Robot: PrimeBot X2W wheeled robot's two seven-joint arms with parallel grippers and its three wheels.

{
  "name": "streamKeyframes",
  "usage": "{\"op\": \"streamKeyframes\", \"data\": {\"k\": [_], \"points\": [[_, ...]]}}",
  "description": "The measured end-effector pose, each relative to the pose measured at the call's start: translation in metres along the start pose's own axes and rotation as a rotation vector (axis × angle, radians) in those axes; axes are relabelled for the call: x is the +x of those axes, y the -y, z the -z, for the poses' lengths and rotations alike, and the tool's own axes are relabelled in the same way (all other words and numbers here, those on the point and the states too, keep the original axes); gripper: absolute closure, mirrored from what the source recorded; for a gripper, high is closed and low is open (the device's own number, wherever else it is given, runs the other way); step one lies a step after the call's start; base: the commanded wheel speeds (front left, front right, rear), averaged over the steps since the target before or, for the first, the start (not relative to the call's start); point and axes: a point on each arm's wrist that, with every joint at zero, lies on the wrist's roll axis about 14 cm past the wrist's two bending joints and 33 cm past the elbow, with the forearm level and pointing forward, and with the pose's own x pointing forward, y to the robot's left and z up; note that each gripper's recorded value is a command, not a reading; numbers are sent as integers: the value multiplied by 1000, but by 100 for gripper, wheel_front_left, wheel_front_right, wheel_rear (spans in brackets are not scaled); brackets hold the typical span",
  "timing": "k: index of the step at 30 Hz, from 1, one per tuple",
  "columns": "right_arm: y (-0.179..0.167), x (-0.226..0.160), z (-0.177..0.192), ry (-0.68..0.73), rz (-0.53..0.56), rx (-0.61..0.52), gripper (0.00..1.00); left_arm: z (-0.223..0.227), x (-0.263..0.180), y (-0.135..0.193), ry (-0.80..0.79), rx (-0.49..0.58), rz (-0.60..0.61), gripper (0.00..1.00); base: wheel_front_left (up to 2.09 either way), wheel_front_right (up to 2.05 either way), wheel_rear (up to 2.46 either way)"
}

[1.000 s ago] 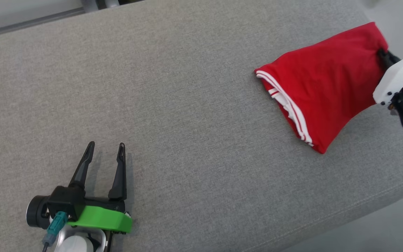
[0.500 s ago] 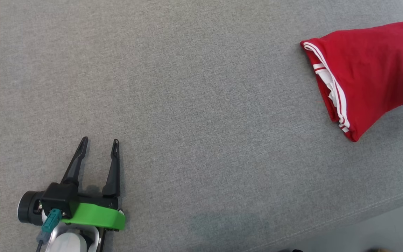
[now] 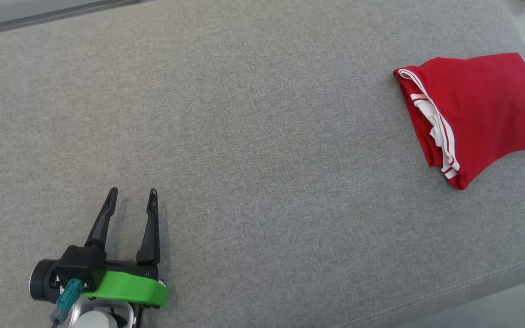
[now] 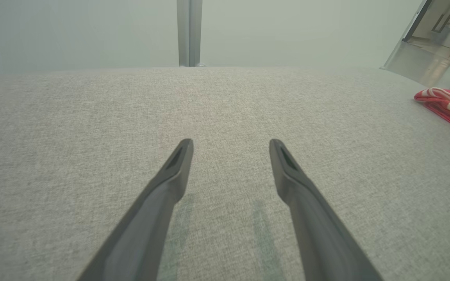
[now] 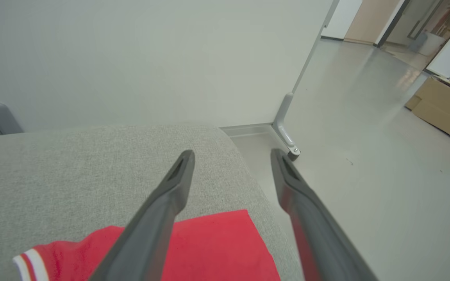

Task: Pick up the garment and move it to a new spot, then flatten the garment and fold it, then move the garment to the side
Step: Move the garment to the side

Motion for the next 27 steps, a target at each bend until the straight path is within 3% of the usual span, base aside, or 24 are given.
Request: {"op": "streamKeyframes", "data": {"k": [2, 7, 15, 18, 27], "points": [[-3, 0, -11, 35, -14, -9, 0, -1, -3, 0, 0, -1, -3, 0, 0, 0, 0], [-8, -18, -70, 273, -66, -19, 0, -21, -14, -6, 51, -19, -50, 0, 0, 0, 0], [-50, -81, -64, 409, -184, 28, 0, -40, -50, -30, 100, -31, -172, 0, 0, 0, 0], [-84, -114, -41, 397, -243, 65, 0, -45, -70, -42, 114, -28, -231, 0, 0, 0, 0], [-140, -165, -11, 332, -332, 167, 0, -61, -101, -65, 160, 0, -326, 0, 0, 0, 0]]}}
